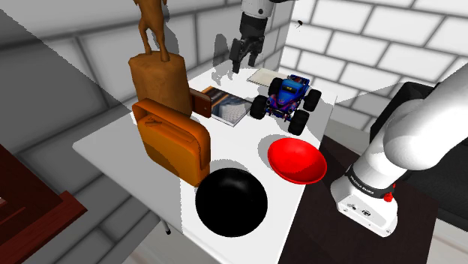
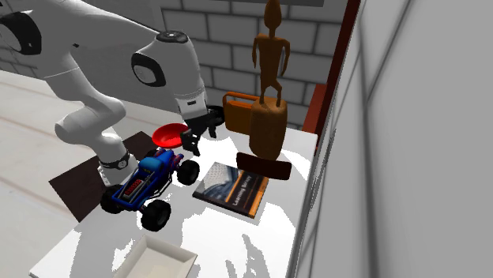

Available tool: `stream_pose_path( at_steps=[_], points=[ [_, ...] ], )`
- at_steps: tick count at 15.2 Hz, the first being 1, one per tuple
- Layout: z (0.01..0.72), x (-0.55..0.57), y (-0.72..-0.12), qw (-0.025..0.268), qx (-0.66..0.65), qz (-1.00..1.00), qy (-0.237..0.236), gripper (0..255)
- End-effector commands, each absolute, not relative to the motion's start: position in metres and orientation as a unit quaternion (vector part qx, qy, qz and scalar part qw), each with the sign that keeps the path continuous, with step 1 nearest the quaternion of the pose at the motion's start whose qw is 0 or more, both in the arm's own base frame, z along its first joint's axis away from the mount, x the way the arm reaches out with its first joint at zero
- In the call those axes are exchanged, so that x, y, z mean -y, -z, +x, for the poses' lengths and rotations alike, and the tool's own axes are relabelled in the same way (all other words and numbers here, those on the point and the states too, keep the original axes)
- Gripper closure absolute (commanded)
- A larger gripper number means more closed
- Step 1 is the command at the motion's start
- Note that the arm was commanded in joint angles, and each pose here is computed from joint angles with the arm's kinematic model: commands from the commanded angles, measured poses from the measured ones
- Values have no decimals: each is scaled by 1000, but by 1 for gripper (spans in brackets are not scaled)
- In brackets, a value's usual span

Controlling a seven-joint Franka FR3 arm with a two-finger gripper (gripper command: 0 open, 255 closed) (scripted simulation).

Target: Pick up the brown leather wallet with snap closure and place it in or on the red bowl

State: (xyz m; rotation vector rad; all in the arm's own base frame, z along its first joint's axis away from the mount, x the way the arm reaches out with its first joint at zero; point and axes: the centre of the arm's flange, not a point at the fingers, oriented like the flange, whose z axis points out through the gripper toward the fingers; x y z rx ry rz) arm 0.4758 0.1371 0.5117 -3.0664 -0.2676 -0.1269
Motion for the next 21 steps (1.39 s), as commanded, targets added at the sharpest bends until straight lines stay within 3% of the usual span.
stream_pose_path(
  at_steps=[1, 14, 21],
  points=[
    [495, -156, -500, 30, 93, -994, 40, 0],
    [602, -275, -431, 22, 131, -991, 33, 0],
    [608, -281, -397, 22, 133, -990, 32, 0]
  ],
)
